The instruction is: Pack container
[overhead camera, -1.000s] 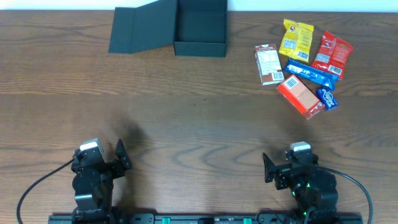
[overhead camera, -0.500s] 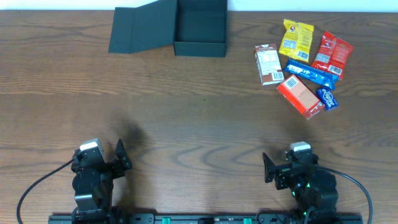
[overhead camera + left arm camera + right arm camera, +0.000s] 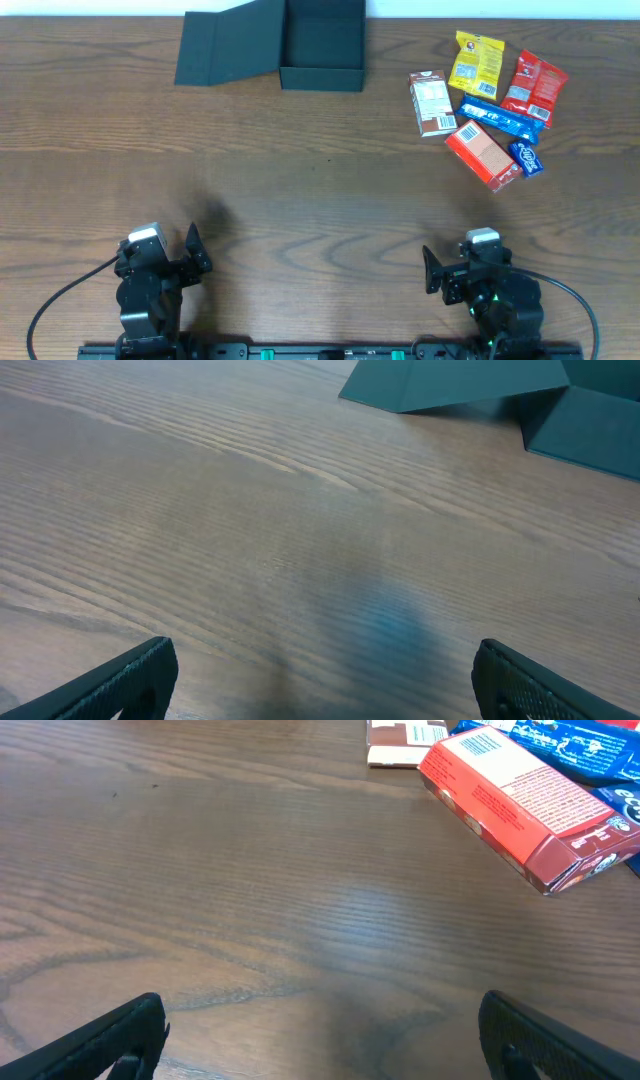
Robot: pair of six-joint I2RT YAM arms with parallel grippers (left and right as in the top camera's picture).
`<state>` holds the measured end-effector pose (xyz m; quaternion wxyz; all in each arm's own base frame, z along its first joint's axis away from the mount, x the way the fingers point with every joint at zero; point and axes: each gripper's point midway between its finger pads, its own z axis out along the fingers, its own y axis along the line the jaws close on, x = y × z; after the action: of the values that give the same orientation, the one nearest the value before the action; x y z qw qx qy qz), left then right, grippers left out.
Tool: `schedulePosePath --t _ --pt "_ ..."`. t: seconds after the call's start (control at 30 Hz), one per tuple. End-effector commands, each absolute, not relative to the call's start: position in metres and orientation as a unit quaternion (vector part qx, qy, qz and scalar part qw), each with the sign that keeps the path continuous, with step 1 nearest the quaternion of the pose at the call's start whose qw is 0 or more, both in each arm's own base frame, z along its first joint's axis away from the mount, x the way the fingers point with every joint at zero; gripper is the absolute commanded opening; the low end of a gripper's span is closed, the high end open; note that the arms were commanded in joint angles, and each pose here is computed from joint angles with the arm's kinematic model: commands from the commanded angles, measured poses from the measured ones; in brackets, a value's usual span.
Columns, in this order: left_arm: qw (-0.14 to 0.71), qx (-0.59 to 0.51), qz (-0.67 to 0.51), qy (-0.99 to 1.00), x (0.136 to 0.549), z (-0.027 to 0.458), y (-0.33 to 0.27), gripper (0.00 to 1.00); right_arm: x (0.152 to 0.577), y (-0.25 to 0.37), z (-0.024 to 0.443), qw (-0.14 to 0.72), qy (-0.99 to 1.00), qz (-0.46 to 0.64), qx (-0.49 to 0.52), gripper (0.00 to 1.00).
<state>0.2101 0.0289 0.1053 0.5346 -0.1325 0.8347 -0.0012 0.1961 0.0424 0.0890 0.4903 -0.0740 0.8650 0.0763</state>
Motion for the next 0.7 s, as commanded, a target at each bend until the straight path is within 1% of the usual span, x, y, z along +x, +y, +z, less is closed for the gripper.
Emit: schedulePosePath --t 0.0,0.37,0.43,0.53,0.57,0.63,0.67 --pt "0.530 -0.134 0.016 0.837 0.209 0.099 0.034 0.95 0.196 0.042 0.087 0.491 0.865 0.069 -0.081 0.99" --pt "0.532 -0.134 0.015 0.836 0.209 0.100 0.034 0.95 0.196 0.042 0.087 0.491 0.865 0.069 -0.081 0.99" --pt "0.532 -0.145 -0.005 0.834 0.210 0.100 0.030 0.95 0.196 0.042 0.087 0.491 0.865 0.069 -0.081 0.99" --pt "0.520 -0.186 -0.117 0.826 0.212 0.100 0.005 0.95 0.196 0.042 0.087 0.491 0.865 0.069 -0.081 0.99" --pt "0.501 -0.206 -0.185 0.820 0.211 0.101 -0.011 0.95 0.196 0.042 0.087 0.491 0.865 0.069 -0.081 0.99" --pt "0.435 -0.238 -0.334 0.802 0.204 0.107 -0.051 0.95 0.196 0.042 0.087 0.491 0.865 0.069 -0.081 0.99" --pt "0.413 -0.266 -0.369 0.789 0.203 0.110 -0.057 0.95 0.196 0.042 0.087 0.491 0.865 0.069 -0.081 0.99"
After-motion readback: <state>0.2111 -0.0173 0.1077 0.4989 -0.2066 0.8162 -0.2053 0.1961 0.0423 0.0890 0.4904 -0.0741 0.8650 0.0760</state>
